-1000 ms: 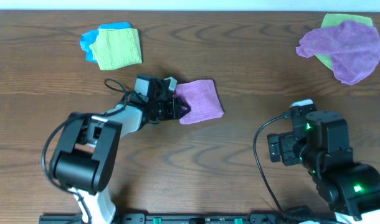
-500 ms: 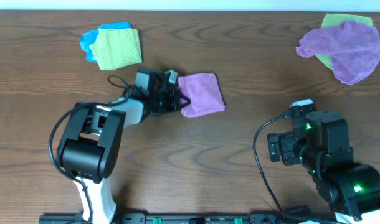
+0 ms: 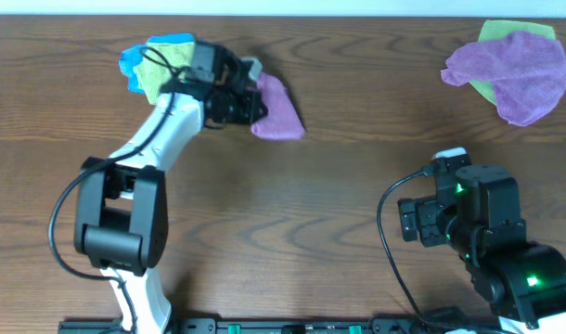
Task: Fold the cloth
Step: 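Carry the pink cloth with the left gripper to the blue-green stack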
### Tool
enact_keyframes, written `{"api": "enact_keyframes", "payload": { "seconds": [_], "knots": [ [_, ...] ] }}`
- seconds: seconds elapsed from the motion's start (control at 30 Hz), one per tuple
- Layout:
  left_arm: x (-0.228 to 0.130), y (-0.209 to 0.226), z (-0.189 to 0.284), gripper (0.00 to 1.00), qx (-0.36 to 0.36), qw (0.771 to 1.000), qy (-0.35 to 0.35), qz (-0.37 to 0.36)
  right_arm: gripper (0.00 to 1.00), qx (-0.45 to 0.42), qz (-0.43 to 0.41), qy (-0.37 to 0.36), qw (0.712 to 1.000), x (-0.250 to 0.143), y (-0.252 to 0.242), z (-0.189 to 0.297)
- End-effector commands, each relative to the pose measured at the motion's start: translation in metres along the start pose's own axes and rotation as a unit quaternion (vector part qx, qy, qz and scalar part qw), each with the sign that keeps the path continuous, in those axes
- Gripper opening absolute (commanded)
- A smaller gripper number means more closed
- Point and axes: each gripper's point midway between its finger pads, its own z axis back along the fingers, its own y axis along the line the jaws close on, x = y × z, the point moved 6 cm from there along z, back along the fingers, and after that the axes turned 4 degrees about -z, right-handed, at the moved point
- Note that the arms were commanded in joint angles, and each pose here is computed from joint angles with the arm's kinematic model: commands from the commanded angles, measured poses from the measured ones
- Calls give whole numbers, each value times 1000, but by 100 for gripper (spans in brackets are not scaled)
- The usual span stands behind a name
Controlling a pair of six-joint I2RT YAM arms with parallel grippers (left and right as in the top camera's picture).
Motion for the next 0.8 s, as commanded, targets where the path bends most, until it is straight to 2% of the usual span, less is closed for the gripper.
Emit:
{"api": "enact_keyframes", "payload": {
  "seconds": [0.0,0.17,0.47,0.6,0.77],
  "knots": [
    [20,25,32,6,27,999,-44,-15,99,-2,3,-4,1000,0,-1,1],
    [35,54,62,6,53,996,-75,-11,99,-5,3,-2,1000,3,-2,-2],
    [52,75,93,6,126,987,-88,-46,99,-7,3,35,999,5,1,-21],
    [57,97,110,6,157,982,-97,-34,99,-7,2,33,999,6,1,-22],
    [47,126,122,6,162,982,-98,-3,99,-11,-6,28,1000,7,0,-21]
  ]
}}
